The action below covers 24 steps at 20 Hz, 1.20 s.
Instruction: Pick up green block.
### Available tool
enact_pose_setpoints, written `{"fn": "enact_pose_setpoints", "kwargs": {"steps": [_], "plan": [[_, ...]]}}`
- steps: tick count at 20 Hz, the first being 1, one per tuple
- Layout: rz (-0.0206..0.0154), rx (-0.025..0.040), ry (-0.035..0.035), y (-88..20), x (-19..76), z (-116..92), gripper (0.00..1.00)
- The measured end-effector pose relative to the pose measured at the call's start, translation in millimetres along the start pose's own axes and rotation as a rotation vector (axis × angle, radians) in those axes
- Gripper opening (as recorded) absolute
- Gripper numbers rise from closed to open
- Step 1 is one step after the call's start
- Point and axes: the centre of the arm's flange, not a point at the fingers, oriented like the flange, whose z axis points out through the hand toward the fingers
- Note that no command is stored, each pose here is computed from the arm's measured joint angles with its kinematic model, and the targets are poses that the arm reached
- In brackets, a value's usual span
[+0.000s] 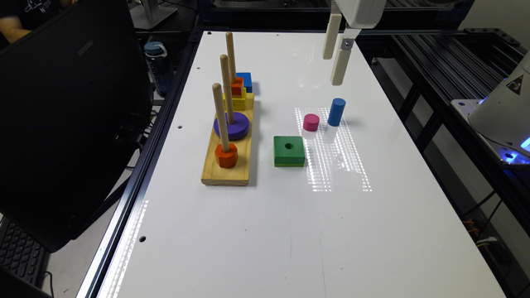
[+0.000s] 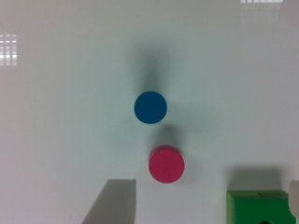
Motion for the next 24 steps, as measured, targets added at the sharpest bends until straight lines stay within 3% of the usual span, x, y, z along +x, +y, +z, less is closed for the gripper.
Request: {"fn": "enact_pose_setpoints", "kwargs": {"steps": [4, 10, 20, 24], "plan": [[-0.0003, -0.0019, -0.0021, -2.8, 1.7, 2, 1.0], [-0.0021, 0.002, -0.0003, -7.0, 0.7, 0, 1.0], [-0.0042, 0.0055, -0.0011, -40.5, 10.6, 4, 1.0], [-0.004, 0.0063, -0.002, -47.9, 11.3, 5, 1.0]]}}
